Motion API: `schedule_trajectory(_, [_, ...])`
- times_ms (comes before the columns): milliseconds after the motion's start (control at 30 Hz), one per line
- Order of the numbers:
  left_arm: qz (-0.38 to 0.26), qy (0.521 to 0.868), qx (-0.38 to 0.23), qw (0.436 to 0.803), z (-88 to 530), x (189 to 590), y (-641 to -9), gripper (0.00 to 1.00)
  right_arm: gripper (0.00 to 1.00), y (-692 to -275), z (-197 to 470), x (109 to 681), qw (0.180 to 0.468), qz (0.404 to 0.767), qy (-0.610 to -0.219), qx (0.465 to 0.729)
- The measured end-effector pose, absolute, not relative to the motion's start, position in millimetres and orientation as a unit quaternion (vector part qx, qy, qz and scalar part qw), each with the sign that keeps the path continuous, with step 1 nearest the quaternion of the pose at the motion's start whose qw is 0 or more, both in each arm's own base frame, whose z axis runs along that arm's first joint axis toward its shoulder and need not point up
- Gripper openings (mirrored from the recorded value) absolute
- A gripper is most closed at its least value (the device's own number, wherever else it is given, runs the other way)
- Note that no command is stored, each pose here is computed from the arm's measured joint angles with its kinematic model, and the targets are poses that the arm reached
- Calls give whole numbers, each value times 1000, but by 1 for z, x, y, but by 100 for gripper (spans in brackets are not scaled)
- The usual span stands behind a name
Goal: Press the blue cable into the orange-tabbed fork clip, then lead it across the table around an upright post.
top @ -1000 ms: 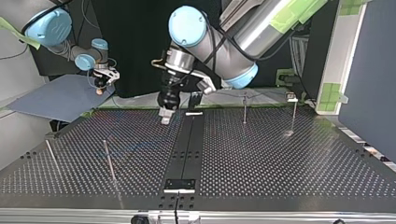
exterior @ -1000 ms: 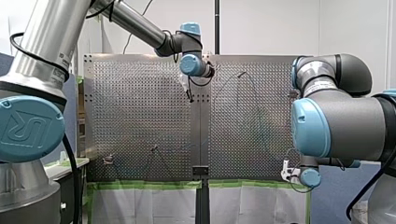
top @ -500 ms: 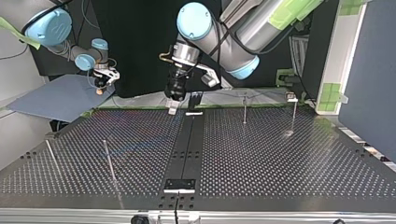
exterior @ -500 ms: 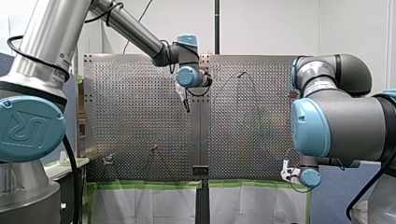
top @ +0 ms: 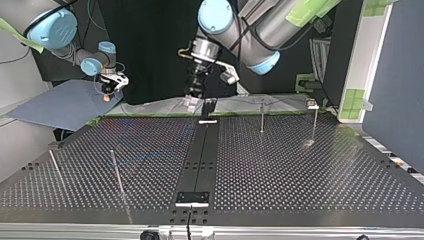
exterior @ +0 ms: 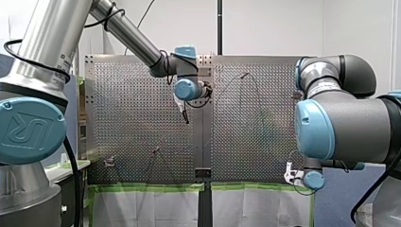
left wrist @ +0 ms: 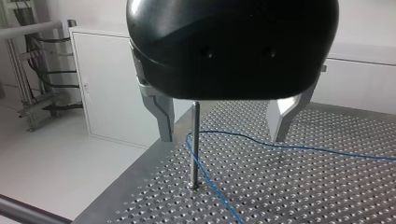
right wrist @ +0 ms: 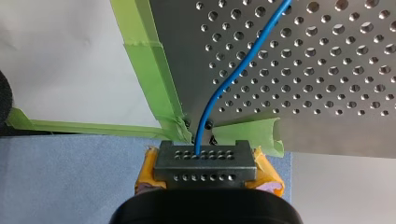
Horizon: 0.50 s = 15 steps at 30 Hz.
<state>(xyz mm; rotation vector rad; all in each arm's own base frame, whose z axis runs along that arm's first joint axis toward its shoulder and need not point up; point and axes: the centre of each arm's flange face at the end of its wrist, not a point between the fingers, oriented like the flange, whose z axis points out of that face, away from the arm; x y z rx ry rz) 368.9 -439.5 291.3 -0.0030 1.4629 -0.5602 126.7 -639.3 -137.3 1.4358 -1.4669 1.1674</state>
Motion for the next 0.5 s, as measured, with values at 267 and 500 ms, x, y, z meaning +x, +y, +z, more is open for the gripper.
schedule_trajectory(267, [-252,659,-1,709,270,359,-431,98,0,-639,-137,127,380,457,-574,563])
schedule_trajectory(500, [-252,659,-1,709,252,349,-423,98,0,-639,-137,127,380,457,-574,563])
